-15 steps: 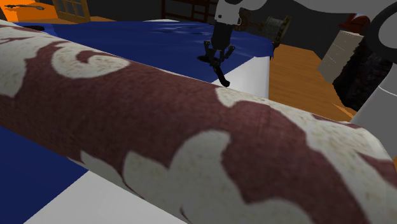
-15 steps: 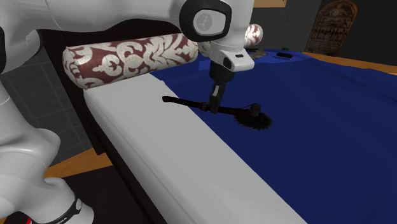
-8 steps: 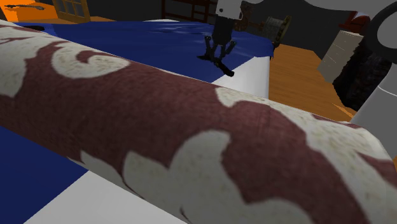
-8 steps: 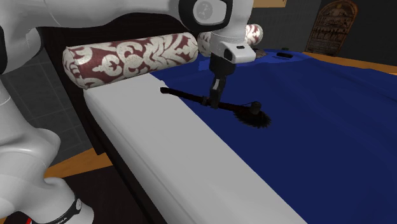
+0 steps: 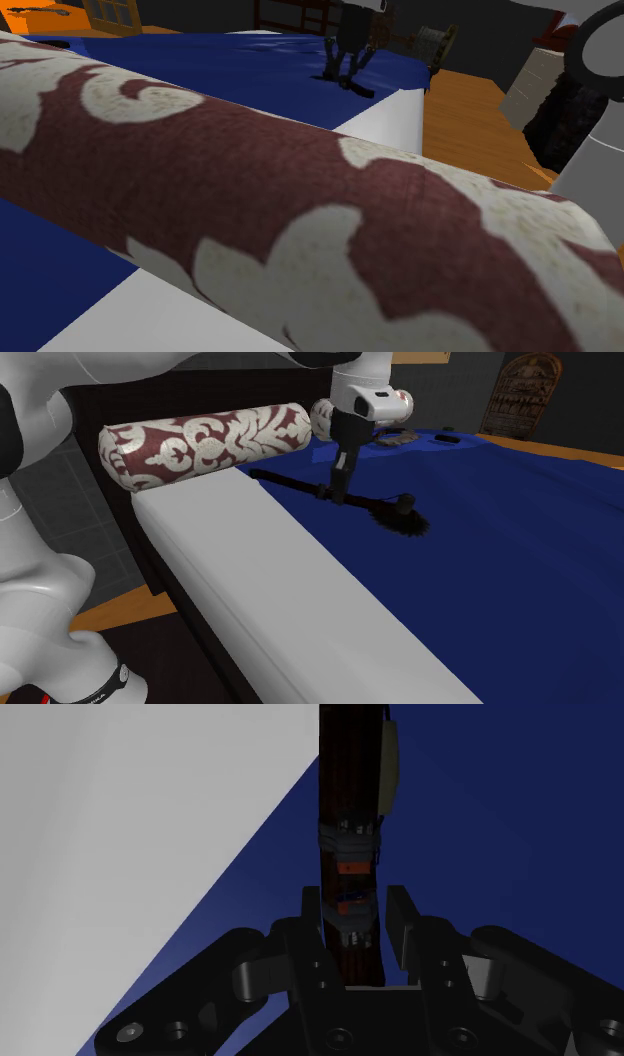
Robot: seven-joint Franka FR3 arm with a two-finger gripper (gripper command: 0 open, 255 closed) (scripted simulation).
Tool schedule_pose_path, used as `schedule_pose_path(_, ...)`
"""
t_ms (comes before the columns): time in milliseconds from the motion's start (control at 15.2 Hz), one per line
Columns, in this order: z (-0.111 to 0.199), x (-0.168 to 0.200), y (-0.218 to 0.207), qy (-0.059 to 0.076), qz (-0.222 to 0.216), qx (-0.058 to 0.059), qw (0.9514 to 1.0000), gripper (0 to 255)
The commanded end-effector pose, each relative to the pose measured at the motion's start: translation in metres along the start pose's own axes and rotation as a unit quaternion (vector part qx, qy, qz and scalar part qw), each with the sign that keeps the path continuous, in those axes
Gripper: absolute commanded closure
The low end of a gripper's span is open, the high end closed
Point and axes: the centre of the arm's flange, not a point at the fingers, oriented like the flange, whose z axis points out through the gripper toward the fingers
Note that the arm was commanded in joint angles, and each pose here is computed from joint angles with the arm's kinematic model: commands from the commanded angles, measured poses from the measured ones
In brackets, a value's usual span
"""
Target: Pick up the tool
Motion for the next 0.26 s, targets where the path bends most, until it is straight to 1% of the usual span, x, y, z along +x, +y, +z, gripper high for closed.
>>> schedule_pose_path(0, -0.0103, -0.0003, 0.0, 0.0, 0.0, 0.0, 1.0, 255)
schedule_pose_path(66, -0.0155, -0.0009, -0.0004, 0.0, 0.0, 0.0, 1.0, 255)
schedule_pose_path(198, -0.0163, -0.001, -0.0004, 0.0, 0.0, 0.0, 1.0, 255)
